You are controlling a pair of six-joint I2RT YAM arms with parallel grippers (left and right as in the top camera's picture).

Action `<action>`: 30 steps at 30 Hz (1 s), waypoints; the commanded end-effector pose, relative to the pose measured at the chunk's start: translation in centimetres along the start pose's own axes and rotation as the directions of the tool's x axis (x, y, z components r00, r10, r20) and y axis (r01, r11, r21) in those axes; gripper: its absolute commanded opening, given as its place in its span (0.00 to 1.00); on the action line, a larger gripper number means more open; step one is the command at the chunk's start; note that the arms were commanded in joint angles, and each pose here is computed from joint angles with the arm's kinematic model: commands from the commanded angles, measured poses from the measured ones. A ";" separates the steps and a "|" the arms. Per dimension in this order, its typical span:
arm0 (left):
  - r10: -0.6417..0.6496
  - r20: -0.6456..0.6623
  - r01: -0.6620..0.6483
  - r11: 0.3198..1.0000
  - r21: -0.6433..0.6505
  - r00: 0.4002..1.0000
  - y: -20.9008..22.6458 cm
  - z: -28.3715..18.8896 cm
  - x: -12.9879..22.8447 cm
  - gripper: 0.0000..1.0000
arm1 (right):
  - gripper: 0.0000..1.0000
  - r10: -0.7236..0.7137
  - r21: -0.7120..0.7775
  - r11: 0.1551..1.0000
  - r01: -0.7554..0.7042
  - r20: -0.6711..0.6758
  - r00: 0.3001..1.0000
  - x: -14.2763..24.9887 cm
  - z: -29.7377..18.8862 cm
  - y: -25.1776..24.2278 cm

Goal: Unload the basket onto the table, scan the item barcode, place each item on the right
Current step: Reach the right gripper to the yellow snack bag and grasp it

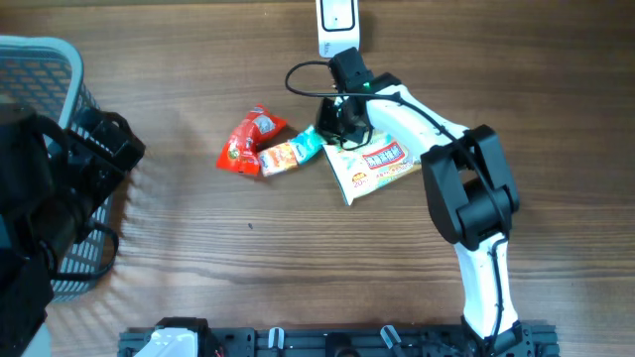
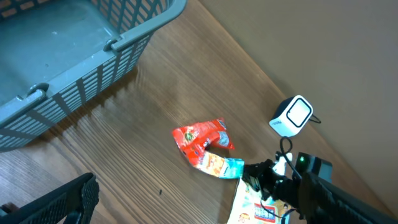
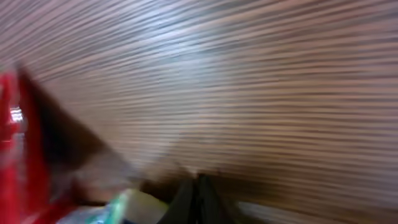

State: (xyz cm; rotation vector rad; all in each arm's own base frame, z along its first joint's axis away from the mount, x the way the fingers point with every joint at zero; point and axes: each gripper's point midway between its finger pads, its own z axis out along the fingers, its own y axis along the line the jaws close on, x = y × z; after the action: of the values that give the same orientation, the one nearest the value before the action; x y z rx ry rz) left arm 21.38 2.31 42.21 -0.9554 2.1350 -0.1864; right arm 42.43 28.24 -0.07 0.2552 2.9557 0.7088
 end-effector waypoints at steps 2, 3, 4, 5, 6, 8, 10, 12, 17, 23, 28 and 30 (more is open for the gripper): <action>-0.022 0.015 0.023 1.000 -0.016 1.000 0.4 0.0 -0.3 1.00 | 0.04 -0.122 -0.081 0.990 0.112 -0.128 0.984 4.9 3.1 3.0; -0.022 0.015 0.023 1.000 -0.016 1.000 0.4 0.0 -0.3 1.00 | 0.04 -0.145 -0.107 0.986 0.131 -0.134 0.980 5.5 3.1 4.1; -0.022 0.015 0.023 1.000 -0.016 1.000 0.4 0.0 -0.3 1.00 | 0.04 -0.158 -0.114 0.983 0.144 -0.128 0.979 5.4 3.0 4.6; -0.022 0.015 0.023 1.000 -0.016 1.000 0.4 0.0 -0.3 1.00 | 0.04 -0.177 -0.123 0.979 0.162 -0.122 0.976 5.2 2.6 5.0; -0.022 0.015 0.023 1.000 -0.016 1.000 0.4 0.0 -0.3 1.00 | 0.04 -0.181 -0.124 0.978 0.167 -0.121 0.976 5.0 1.9 5.3; -0.022 0.015 0.023 1.000 -0.016 1.000 0.4 0.0 -0.3 1.00 | 0.04 -0.234 -0.121 0.968 0.220 -0.125 0.964 4.3 -0.8 6.1; -0.022 0.015 0.023 1.000 -0.016 1.000 0.4 0.0 -0.3 1.00 | 0.04 -0.292 -0.112 0.953 0.280 -0.106 0.951 3.4 -4.4 7.1; -0.022 0.015 0.023 1.000 -0.016 1.000 0.4 0.0 -0.3 1.00 | 0.04 -0.210 -0.035 0.977 0.209 -0.040 0.977 1.0 -9.0 5.9; -0.022 0.015 0.023 1.000 -0.016 1.000 0.4 0.0 -0.3 1.00 | 0.04 0.055 0.150 0.987 -0.049 -0.036 0.998 -1.7 -15.5 -4.4; -0.022 0.015 0.023 1.000 -0.016 1.000 0.4 0.0 -0.3 1.00 | 0.09 0.532 0.465 0.720 -0.515 0.107 0.840 1.7 -12.6 -17.4; -0.022 0.015 0.023 1.000 -0.016 1.000 0.4 0.0 -0.3 1.00 | 0.17 0.480 0.321 0.810 -0.491 0.117 0.869 0.3 -8.0 -17.8; -0.022 0.015 0.023 1.000 -0.016 1.000 0.4 0.0 -0.3 1.00 | 0.17 0.311 0.178 0.930 -0.322 0.087 0.946 -2.0 -7.1 -14.9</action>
State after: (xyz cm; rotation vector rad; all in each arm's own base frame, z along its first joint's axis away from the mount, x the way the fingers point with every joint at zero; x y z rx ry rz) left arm 21.38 2.31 42.21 -0.9559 2.1348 -0.1866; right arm 40.28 9.81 -0.19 1.0114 2.9404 0.2777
